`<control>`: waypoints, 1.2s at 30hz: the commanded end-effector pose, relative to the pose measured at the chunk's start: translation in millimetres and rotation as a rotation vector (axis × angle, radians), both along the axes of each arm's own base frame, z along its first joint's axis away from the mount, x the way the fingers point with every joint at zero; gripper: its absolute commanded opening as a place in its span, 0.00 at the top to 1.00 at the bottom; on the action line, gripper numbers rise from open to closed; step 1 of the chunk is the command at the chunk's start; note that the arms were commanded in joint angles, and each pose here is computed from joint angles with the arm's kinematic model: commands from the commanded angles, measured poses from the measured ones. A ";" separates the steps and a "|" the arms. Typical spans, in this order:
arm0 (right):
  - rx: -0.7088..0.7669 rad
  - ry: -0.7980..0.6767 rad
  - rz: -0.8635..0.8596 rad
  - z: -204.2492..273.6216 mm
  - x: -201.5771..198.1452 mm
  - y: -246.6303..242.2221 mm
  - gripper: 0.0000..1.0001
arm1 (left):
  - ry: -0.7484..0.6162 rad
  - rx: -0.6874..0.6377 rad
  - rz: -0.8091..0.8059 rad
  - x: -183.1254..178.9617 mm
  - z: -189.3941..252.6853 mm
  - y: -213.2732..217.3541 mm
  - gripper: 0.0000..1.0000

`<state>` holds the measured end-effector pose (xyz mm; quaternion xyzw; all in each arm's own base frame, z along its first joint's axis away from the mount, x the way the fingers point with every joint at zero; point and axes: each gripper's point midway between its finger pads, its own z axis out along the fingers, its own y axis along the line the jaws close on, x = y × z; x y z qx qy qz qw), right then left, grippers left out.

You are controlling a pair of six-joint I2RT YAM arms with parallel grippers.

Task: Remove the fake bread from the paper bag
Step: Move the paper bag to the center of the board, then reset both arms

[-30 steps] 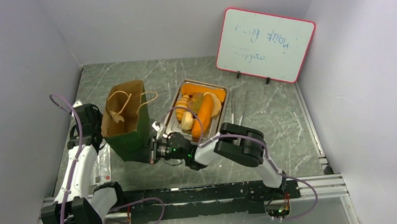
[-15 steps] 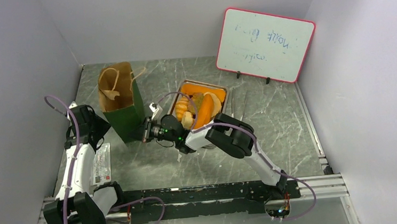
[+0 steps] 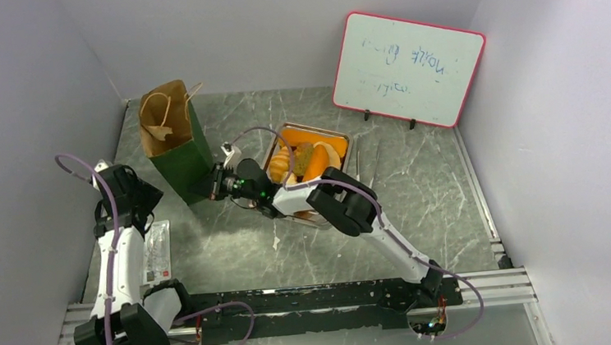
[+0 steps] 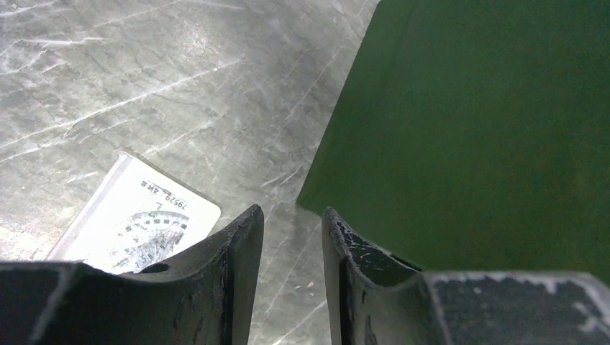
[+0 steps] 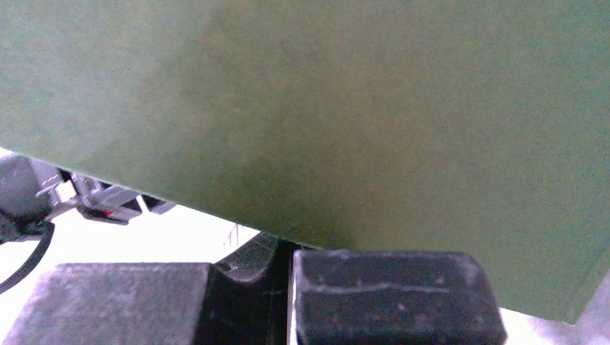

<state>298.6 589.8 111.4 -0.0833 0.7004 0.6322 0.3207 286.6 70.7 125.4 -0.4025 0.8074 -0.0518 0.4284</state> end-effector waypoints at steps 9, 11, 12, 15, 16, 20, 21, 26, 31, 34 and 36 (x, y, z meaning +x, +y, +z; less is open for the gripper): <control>-0.073 0.012 0.022 -23.2 53.2 20.5 1.00 | -0.041 0.024 0.028 -4.0 10.0 7.1 0.69; -0.081 0.013 0.022 -24.4 60.2 22.9 1.00 | -0.042 0.024 0.029 -5.0 10.2 7.2 0.69; -0.084 0.015 0.022 -24.1 63.8 24.2 1.00 | -0.042 0.024 0.029 -5.7 10.1 7.1 0.69; -0.093 0.015 0.020 -24.9 67.9 24.8 1.00 | -0.043 0.026 0.034 -7.6 11.1 7.5 0.69; -0.097 0.015 0.017 -24.8 67.0 23.4 1.00 | -0.042 0.028 0.035 -8.5 11.4 7.8 0.69; -0.120 0.010 0.017 -20.7 49.4 10.1 1.00 | -0.052 0.030 0.041 -11.7 15.6 7.7 0.69; -0.131 0.005 0.021 -19.0 43.4 7.0 0.99 | -0.055 0.028 0.040 -12.3 16.7 6.8 0.69; -0.209 -0.042 0.043 0.3 6.5 -9.2 0.96 | -0.102 0.007 0.039 -14.3 25.6 1.2 0.69; -0.332 -0.118 0.018 21.2 -23.5 -40.9 0.87 | -0.171 -0.009 0.022 -12.8 37.7 -5.1 0.70; -0.407 -0.192 -0.088 44.1 -20.3 -76.1 0.83 | -0.189 0.026 -0.010 -11.3 46.3 -6.0 0.69; -0.484 -0.246 -0.193 60.8 -10.0 -106.2 0.80 | -0.193 0.069 -0.023 -10.8 53.9 -4.1 0.69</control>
